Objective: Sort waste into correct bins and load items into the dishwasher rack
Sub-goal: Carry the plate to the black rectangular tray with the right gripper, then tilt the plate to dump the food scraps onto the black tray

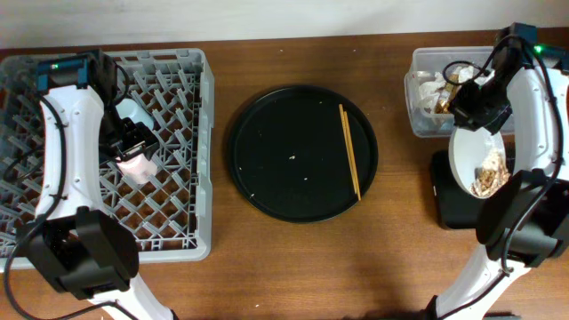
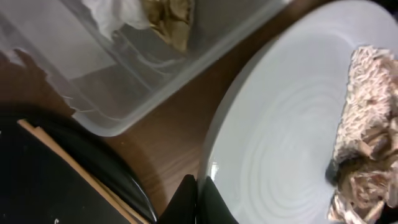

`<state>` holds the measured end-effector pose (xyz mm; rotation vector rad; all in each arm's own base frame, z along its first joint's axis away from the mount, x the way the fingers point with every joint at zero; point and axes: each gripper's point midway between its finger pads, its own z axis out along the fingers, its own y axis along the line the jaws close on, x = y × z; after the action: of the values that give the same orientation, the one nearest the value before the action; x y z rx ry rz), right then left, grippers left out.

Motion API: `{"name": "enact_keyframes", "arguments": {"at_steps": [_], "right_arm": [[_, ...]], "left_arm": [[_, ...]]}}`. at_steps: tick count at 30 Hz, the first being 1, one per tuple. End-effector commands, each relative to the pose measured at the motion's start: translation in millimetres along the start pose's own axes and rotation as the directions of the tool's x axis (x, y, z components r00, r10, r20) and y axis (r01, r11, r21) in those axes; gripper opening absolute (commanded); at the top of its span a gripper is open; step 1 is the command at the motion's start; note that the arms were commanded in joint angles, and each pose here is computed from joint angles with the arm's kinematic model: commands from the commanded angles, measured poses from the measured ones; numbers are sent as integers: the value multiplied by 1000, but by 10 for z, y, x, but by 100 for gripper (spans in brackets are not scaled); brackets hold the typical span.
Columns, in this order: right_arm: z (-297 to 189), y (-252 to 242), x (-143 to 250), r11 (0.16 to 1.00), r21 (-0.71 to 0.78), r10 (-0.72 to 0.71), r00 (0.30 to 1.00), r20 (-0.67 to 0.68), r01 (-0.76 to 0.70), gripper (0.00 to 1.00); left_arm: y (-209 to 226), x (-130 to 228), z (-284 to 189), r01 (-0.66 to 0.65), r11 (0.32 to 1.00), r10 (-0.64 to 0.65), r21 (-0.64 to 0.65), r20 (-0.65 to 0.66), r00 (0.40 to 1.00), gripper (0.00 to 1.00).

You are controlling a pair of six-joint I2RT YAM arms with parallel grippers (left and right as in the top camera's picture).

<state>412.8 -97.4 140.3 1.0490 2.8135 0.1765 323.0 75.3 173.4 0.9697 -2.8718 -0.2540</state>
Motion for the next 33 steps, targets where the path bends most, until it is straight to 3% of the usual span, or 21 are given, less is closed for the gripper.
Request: {"name": "enact_keyframes", "arguments": {"at_steps": [1, 5, 12, 17, 20, 27, 30, 33], "right_arm": [[-111, 54, -9, 999, -34, -30, 999, 19, 30, 4], [-114, 92, 27, 997, -62, -50, 999, 1, 50, 4], [-342, 56, 77, 918, -396, -32, 991, -133, -23, 4], [-426, -80, 98, 893, -448, -23, 986, -166, -55, 4], [-539, 41, 144, 835, -548, -61, 982, -178, -48, 4], [-605, -185, 80, 818, -562, 9, 980, -200, -123, 4], [-767, -237, 46, 741, -660, 1, 982, -187, -126, 4], [-811, -345, 21, 725, -669, 38, 979, -201, -166, 4]], "left_arm": [[47, 10, -73, -10, 1000, 10, 3, 27, 1000, 99], [47, 10, -73, -10, 1000, 10, 3, 27, 1000, 100], [47, 10, -73, -10, 1000, 10, 3, 27, 1000, 99], [47, 10, -73, -10, 1000, 10, 3, 27, 1000, 100], [47, 10, -73, -10, 1000, 10, 3, 27, 1000, 99], [47, 10, -73, -10, 1000, 10, 3, 27, 1000, 100], [47, 10, -73, -10, 1000, 10, 3, 27, 1000, 100], [46, 10, -73, -10, 1000, 10, 4, 27, 1000, 99]]}}
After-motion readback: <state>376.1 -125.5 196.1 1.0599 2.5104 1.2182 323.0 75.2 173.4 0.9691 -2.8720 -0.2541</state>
